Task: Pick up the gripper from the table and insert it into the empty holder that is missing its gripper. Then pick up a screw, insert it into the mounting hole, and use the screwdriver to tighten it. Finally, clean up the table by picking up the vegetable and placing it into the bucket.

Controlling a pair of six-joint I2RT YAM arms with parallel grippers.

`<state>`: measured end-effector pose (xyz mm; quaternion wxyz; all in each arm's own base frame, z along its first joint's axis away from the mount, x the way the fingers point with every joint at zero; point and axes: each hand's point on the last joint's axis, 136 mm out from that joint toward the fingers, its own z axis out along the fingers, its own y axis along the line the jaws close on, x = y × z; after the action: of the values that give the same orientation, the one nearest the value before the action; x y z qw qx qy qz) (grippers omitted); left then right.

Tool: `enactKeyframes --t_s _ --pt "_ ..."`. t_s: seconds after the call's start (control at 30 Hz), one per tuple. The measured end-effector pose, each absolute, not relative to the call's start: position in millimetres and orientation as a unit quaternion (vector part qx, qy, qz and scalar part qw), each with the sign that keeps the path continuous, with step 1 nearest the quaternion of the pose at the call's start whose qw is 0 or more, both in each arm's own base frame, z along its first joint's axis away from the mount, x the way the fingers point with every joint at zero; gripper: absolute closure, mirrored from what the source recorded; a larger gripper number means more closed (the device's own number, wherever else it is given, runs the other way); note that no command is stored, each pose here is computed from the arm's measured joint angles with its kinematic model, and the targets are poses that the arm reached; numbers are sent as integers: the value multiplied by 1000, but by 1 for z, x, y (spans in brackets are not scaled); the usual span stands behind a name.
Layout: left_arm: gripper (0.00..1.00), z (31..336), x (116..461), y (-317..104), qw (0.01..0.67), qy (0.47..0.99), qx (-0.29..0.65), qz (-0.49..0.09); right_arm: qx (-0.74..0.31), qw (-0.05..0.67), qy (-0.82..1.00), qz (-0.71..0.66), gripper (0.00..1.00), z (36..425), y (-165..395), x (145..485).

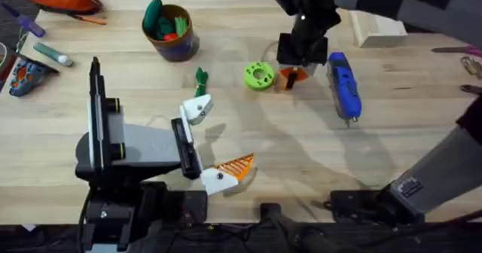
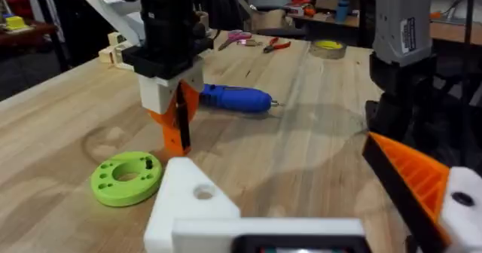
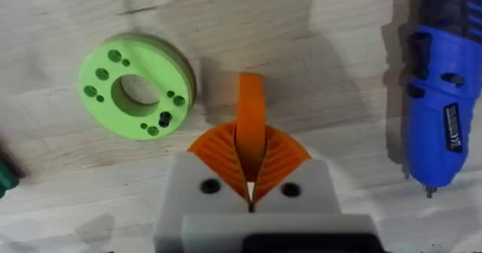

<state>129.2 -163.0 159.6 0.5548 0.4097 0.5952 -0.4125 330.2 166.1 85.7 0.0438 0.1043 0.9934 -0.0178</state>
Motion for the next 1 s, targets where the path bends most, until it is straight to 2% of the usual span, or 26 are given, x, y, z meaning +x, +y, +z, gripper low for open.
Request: enactKeyframes --t_s 0.6,0.77,1.0 --pt "1 160 129 -163 555 595 410 -412 102 45 994 -17 986 92 165 327" --pt "1 160 129 -163 555 595 410 -412 93 94 991 18 986 132 171 326" --pt "1 160 129 -163 555 595 410 -412 57 215 969 110 986 213 192 324"
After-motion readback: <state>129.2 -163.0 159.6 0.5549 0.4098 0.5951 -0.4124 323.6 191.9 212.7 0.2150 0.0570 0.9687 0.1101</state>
